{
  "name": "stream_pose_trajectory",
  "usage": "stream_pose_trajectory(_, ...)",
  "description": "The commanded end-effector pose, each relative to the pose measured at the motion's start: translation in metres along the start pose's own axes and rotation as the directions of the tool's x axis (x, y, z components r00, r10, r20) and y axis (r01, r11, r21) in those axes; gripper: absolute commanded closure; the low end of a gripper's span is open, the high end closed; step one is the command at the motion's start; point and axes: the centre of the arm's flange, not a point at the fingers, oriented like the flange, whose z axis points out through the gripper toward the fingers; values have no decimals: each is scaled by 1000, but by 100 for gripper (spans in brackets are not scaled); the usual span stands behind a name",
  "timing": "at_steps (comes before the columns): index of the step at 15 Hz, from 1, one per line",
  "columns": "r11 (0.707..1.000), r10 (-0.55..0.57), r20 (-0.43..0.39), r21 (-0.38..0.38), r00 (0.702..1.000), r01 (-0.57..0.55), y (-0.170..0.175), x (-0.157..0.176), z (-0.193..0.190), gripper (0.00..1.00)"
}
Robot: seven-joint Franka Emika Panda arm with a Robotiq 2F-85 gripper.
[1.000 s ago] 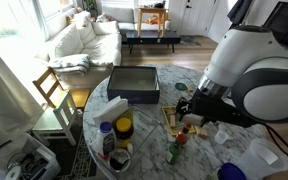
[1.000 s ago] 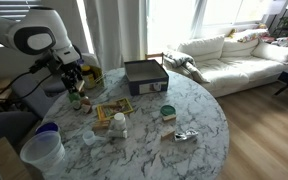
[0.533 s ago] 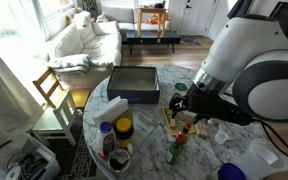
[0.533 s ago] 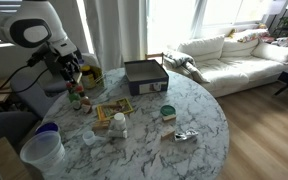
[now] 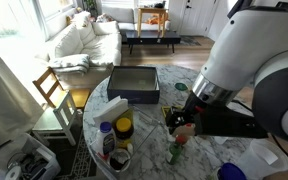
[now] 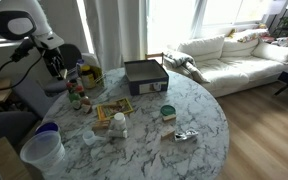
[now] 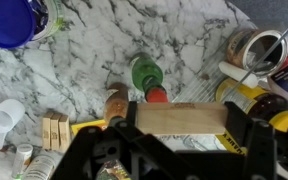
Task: Put the block on top of the green bottle then put the brown bottle inside the container
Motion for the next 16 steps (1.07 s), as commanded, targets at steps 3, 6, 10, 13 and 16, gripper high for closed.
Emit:
stream_pose_trajectory(3,997,-64,-20,-52,998,63,9,-12,17,41)
stream_pose_trajectory(6,994,-60,-49,-92,997,55,12,-11,26,41)
stream_pose_trajectory(10,995,-48,-45,-87,998,44,11,-10,30,41)
stream_pose_trajectory(13,995,-38,-44,-92,998,33,11,-9,35,41)
stream_pose_trajectory(16,996,-25,-38,-91,999,21,11,-7,38,41)
